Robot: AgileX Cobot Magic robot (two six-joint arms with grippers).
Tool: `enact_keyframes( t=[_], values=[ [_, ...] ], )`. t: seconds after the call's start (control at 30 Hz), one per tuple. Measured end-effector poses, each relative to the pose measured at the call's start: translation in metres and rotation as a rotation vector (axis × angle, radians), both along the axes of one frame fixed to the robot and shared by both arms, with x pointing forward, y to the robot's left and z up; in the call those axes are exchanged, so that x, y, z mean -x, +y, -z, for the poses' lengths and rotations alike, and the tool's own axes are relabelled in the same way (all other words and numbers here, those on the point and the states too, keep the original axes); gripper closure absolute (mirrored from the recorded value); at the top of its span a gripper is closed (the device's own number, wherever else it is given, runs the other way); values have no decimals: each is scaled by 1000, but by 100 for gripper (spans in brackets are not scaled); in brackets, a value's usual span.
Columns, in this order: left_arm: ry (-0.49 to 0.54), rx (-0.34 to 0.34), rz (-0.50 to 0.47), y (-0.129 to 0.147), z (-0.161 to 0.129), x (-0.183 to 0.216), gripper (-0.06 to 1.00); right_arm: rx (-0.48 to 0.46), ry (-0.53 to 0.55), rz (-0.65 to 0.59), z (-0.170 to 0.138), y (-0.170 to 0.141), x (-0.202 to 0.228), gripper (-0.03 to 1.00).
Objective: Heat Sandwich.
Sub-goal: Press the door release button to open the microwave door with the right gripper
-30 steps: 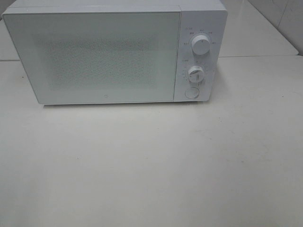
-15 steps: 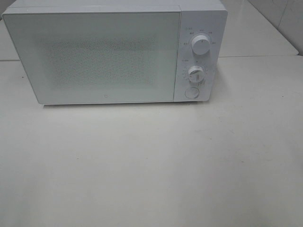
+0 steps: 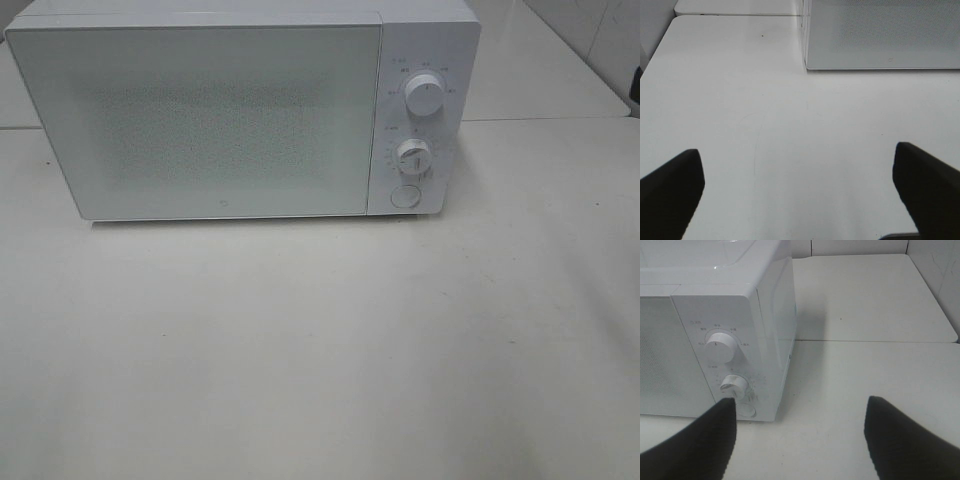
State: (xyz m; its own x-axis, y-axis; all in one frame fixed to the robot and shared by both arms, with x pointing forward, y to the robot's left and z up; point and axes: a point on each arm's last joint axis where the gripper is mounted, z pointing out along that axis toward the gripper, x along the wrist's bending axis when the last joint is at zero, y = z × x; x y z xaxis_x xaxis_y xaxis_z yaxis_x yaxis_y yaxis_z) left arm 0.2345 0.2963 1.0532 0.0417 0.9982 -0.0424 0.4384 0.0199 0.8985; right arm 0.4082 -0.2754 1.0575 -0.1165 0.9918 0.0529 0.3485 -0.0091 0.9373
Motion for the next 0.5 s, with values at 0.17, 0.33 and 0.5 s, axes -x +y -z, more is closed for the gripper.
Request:
enact_keyframes(
  t=[0.17,0.33,0.5],
  values=[
    [0,0,0,0,0,0,-2,-3,-26,2,11,3,-25,27],
    [0,0,0,0,0,0,-2,-7,-62,4,23,6,-47,27],
    [0,0,0,0,0,0,-2,-7,-74,6,38,8,-66,27]
  ],
)
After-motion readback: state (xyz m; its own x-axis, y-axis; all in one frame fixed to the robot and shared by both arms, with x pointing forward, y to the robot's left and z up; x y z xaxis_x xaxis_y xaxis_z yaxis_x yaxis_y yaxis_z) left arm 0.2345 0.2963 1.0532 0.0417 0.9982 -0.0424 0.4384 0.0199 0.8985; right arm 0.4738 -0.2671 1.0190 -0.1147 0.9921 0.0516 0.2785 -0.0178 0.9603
